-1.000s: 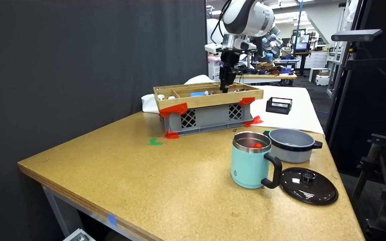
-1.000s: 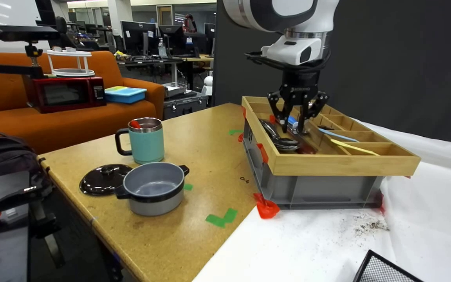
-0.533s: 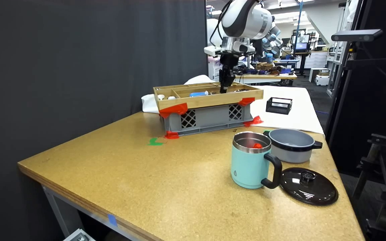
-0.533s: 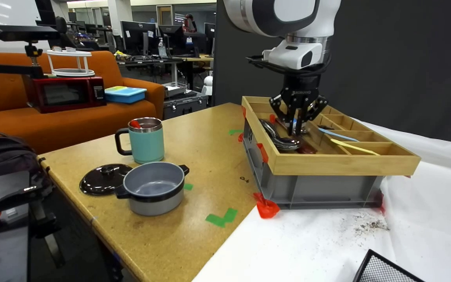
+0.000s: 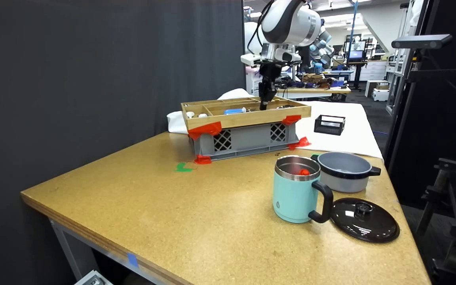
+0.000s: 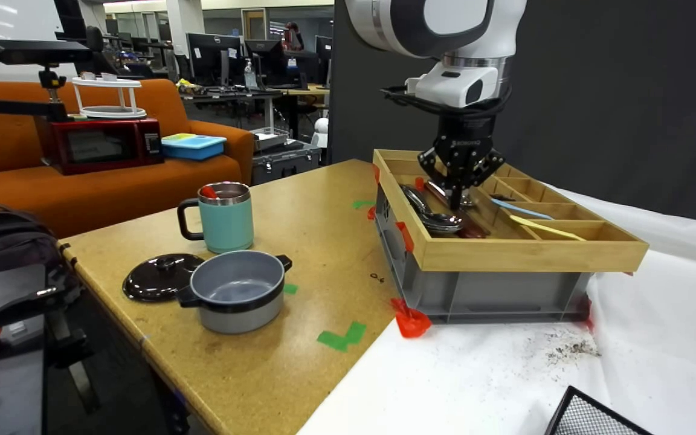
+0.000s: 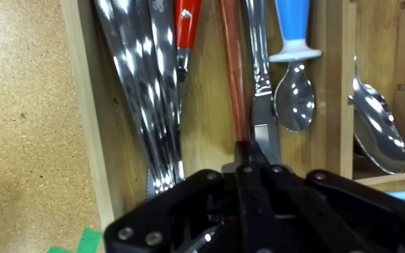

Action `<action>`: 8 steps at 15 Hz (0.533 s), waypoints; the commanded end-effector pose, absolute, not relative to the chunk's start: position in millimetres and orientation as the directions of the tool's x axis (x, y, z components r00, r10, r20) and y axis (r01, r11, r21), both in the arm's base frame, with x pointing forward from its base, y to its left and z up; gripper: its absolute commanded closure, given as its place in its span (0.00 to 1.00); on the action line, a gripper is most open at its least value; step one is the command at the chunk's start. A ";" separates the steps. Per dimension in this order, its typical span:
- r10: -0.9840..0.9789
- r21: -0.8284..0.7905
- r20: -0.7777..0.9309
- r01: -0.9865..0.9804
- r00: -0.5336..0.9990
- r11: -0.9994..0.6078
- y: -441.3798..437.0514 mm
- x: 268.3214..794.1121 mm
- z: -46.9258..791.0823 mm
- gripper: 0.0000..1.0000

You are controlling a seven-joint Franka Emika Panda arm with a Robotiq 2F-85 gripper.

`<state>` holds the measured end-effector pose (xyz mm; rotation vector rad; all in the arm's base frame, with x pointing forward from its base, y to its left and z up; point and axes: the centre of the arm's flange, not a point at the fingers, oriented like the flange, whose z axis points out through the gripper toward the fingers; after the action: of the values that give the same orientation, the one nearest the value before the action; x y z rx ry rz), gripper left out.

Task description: Remove the spoon from the box and put it on the table

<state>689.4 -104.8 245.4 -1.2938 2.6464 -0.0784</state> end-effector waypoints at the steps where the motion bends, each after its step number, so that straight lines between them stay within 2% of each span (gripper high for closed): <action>1: -0.787 -0.132 -0.144 -0.777 -0.600 0.616 -101.9 686.7 247.6 0.73; 2: -0.788 -0.134 -0.143 -0.777 -0.599 0.615 -101.1 686.1 248.0 0.69; 7: -0.790 -0.127 -0.135 -0.781 -0.598 0.612 -97.3 684.4 239.5 0.35; 8: -0.790 -0.127 -0.133 -0.780 -0.598 0.612 -97.1 684.5 236.7 0.42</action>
<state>687.8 -97.8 241.6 -1.3091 2.6468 -0.0700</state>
